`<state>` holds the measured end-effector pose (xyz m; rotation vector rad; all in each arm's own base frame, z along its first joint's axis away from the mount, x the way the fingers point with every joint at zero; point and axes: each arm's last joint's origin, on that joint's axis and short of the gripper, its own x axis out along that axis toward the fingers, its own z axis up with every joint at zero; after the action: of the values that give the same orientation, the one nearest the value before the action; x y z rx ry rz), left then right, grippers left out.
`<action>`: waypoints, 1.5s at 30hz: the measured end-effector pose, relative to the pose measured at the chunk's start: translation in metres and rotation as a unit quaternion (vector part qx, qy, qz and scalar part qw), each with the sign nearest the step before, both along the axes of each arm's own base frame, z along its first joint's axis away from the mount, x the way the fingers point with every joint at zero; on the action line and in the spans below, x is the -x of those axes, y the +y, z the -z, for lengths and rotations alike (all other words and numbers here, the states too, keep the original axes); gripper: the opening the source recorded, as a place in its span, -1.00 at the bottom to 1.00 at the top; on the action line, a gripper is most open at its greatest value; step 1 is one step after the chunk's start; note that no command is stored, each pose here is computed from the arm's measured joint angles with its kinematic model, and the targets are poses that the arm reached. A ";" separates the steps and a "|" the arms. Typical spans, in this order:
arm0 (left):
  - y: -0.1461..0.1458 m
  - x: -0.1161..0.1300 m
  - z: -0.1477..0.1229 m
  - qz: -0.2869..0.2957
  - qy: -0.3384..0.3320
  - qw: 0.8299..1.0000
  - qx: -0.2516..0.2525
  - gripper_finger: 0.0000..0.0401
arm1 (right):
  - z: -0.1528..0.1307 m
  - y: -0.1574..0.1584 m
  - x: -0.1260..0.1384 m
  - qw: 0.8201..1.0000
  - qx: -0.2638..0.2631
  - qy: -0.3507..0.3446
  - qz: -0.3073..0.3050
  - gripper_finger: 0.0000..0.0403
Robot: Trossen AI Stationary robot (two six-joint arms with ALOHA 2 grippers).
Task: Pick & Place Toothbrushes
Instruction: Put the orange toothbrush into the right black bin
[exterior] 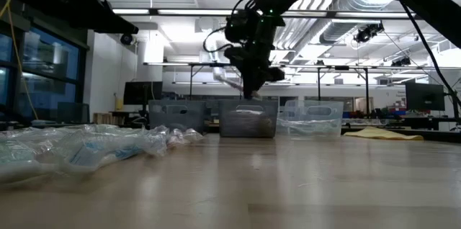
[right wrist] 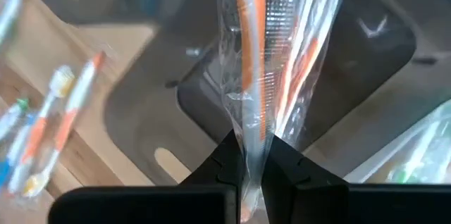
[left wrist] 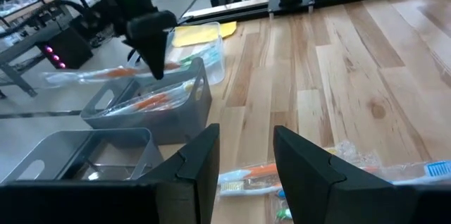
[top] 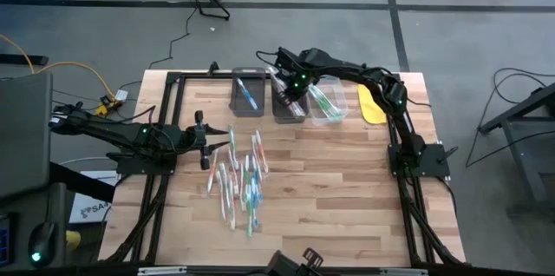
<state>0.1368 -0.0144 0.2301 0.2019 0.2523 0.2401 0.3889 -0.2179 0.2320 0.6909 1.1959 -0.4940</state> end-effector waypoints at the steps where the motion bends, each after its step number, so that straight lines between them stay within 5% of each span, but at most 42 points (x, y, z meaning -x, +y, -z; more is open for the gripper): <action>1: 0.000 0.000 0.000 0.000 0.000 1.000 0.000 -0.36 | 0.004 0.000 0.000 1.000 -0.002 0.002 0.000 -0.89; 8: 0.000 0.000 0.000 0.000 0.000 1.000 0.002 -0.36 | 0.031 -0.002 0.009 0.999 -0.021 0.024 0.016 -0.89; 21: 0.000 0.000 0.001 0.000 0.004 1.000 0.002 -0.36 | 0.032 -0.006 0.011 0.999 -0.043 0.009 0.018 -0.87; 35: 0.000 0.001 0.003 -0.002 0.016 1.000 0.007 -0.36 | 0.030 0.002 0.013 0.998 -0.062 0.023 0.007 -0.25; 40: 0.000 0.001 0.003 -0.002 0.016 1.000 0.007 -0.36 | 0.005 -0.001 0.017 0.999 -0.025 -0.016 0.013 -0.19; 45: 0.000 0.001 0.003 -0.002 0.016 1.000 0.007 -0.36 | -0.009 -0.007 0.007 0.995 0.072 -0.068 0.022 -0.22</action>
<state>0.1359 -0.0142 0.2267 0.1906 0.2865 0.2393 0.3821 -0.2252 0.2409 0.6181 1.0098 -0.5558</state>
